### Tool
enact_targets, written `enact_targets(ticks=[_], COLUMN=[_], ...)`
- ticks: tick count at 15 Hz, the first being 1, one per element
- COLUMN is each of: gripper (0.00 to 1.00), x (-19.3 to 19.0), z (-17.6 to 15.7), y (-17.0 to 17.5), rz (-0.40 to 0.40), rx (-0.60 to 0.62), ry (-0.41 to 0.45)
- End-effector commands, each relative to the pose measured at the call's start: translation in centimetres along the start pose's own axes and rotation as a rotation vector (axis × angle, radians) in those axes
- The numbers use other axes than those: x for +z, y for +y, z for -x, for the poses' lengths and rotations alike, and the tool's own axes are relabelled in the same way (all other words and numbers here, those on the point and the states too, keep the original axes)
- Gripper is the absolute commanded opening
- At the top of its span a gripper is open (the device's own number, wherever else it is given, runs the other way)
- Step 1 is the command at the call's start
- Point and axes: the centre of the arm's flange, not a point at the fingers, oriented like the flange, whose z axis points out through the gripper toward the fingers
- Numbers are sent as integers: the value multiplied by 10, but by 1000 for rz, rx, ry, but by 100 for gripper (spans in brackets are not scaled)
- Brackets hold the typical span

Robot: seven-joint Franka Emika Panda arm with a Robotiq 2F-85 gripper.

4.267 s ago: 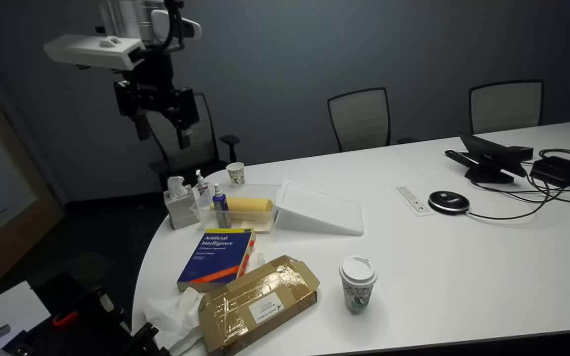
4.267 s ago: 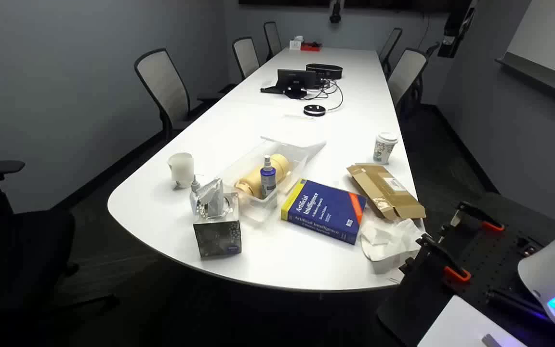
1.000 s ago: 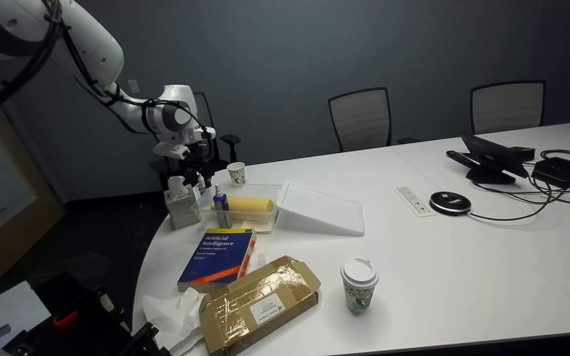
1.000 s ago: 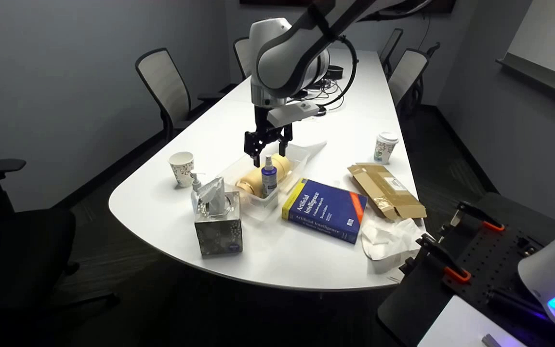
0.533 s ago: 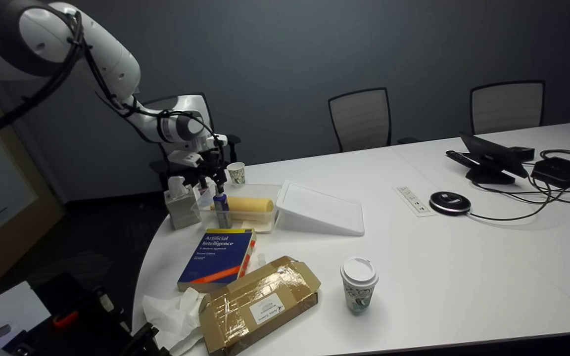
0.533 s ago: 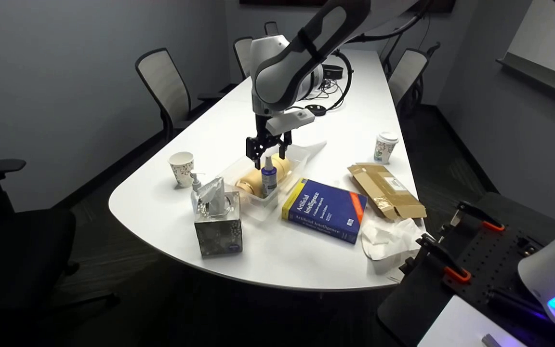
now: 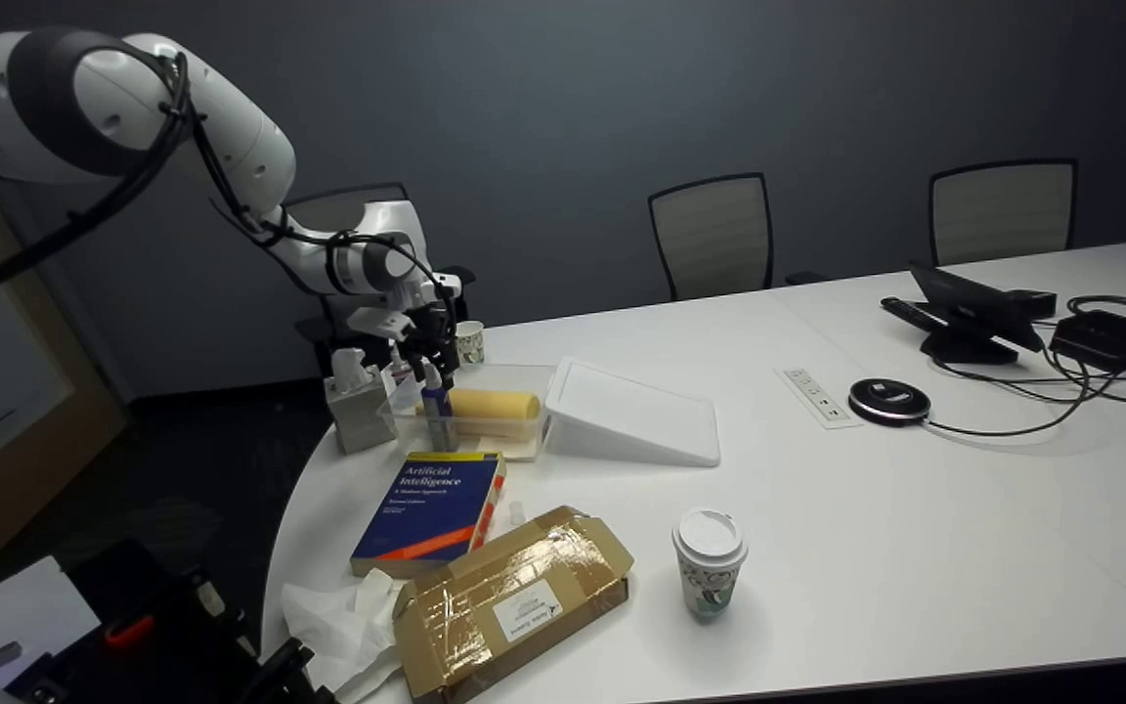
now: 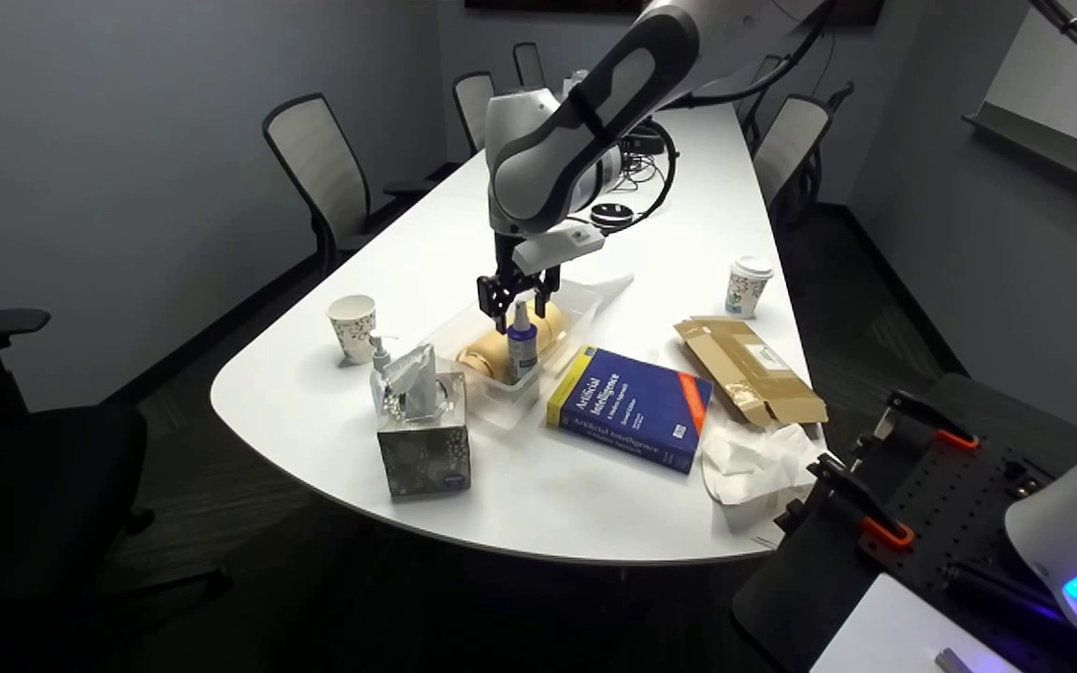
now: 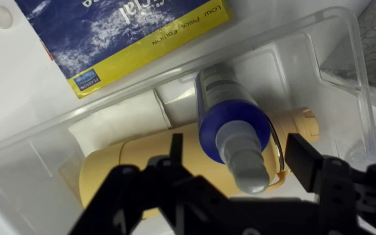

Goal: Remove the blue bottle from the lunchbox and put it on the table

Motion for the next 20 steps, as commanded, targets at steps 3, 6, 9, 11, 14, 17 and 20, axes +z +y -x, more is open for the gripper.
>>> enact_targets(ticks=[3,6,9,11,14,17,20], gripper=[34,12,7,7,7,7,7], x=[-4,-4,-4,-10,-22,-49,-91], z=[-9,-11,-12,-14,-18,-26,-33], y=[-2,0,-1,0,7,22,52], rz=[1,0,-3,-10,-23,-44,-55], rx=[37,40,41,51,83,125,182], ry=[21,19,14,8,-9,-16,8])
